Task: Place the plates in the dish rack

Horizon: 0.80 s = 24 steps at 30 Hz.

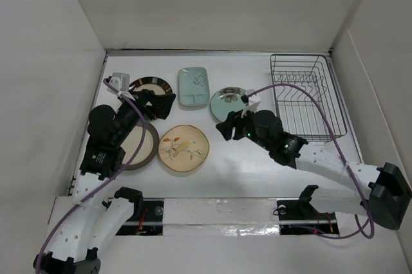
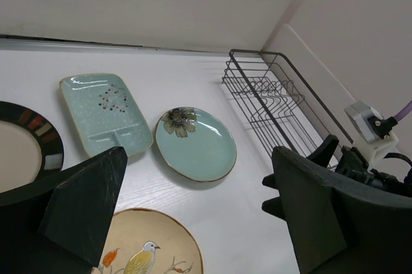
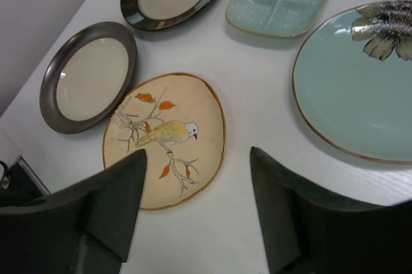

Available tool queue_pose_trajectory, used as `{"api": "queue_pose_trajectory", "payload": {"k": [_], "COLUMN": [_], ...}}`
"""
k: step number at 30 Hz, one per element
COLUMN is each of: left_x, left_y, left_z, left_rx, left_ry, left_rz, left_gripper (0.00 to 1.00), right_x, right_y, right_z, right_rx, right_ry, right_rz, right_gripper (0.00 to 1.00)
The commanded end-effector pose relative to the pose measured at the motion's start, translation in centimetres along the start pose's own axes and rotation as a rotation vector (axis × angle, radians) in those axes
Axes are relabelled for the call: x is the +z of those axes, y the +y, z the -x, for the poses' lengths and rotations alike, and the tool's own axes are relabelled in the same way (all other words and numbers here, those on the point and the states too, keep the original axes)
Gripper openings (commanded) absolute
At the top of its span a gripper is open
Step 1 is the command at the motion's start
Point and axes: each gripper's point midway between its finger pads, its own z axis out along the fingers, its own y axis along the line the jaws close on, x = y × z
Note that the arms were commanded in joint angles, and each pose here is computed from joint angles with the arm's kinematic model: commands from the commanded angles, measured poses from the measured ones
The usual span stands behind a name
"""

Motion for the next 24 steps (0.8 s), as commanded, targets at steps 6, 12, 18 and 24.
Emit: {"api": "queue_pose_trajectory", "payload": {"k": [6, 12, 18, 24], "left_x": [-0.8, -0.6, -0.4, 0.3], "left_y": [-0.2, 0.8, 2.2, 3.1], "left_z": [1.4, 0.1, -0.7, -1.4], "left_rx": [0.027, 0.044, 0.055, 0.051], "left_ry": [-0.086, -0.051, -0.036, -0.007], "left_rz": [-0.008, 0.039, 0.102, 0.138], "left_gripper": [0.83, 0.00, 0.00, 0.24], "right_x": [0.5, 1.8, 3.2, 4.6], "right_y": [1.5, 1.0, -2.0, -0.7], "right_z": [1.4, -0.7, -3.5, -7.9], "right_rx": [0.084, 0.084, 0.178, 0.246], "right_ry": [-0.049, 0.031, 0.100, 0.238], "right_rz": [0.102, 0.109, 0.037, 0.125], "right_gripper": [0.00, 0.01, 0.81, 0.82]}}
